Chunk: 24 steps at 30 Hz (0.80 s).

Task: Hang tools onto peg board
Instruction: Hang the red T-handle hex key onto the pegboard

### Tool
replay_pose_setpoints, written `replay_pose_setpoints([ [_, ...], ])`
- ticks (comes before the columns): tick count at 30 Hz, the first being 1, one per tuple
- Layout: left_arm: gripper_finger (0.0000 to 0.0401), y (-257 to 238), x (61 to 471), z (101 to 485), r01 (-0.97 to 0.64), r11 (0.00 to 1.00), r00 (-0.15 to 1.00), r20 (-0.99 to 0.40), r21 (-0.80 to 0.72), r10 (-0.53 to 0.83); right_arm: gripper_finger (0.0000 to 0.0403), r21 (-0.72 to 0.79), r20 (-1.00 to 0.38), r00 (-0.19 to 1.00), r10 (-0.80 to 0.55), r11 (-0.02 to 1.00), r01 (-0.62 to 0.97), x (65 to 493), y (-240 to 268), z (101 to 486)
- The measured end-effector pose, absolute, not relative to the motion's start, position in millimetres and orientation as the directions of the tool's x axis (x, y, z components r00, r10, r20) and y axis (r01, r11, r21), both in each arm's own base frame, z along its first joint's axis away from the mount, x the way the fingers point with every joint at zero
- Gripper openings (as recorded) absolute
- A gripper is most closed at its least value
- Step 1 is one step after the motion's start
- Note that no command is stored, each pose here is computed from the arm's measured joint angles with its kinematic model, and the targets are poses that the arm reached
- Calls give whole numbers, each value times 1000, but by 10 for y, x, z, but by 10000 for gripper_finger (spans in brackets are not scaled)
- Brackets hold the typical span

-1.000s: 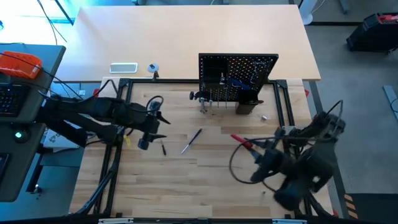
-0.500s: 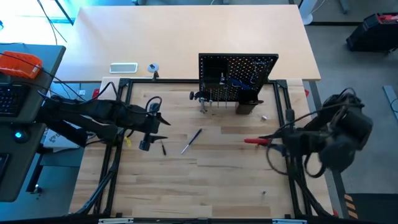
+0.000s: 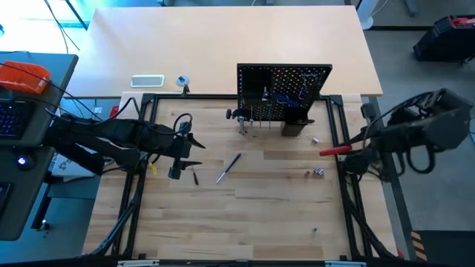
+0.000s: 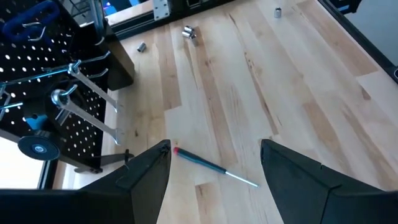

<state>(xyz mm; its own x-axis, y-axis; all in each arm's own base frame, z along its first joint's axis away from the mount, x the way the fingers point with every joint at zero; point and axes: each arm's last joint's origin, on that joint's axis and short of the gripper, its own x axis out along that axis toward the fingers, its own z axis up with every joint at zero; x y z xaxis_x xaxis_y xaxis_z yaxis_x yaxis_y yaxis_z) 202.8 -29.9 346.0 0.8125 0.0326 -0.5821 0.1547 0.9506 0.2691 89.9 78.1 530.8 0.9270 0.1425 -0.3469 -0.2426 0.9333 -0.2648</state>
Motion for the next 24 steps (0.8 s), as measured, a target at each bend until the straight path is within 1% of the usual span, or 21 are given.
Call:
replay_pose_setpoints([
  [4, 241, -299, 2028, 3458, 149, 954, 812, -583, 261, 33, 41, -269, -338, 917, 213, 912, -311, 854, 752, 5248],
  [8, 241, -298, 2028, 3458, 147, 954, 812, -583, 263, 36, 41, -277, -349, 910, 222, 904, -327, 831, 730, 5039],
  [12, 241, -293, 2028, 3458, 134, 953, 812, -582, 271, 51, 41, -255, -284, 926, 248, 912, -322, 779, 671, 4789],
  [17, 241, -290, 2028, 3459, 126, 952, 812, -580, 278, 62, 41, -304, -180, 944, 277, 897, -322, 769, 661, 4354],
  [20, 241, -283, 2030, 3463, 111, 946, 814, -574, 306, 90, 41, -336, -98, 969, 225, 909, -245, 794, 645, 4073],
  [22, 241, -279, 2034, 3469, 99, 944, 818, -566, 314, 103, 41, -331, -34, 989, 142, 932, -145, 816, 613, 3917],
  [24, 241, -278, 2040, 3478, 94, 942, 824, -556, 323, 109, 41, -318, 18, 999, 29, 948, -22, 855, 586, 3782],
])
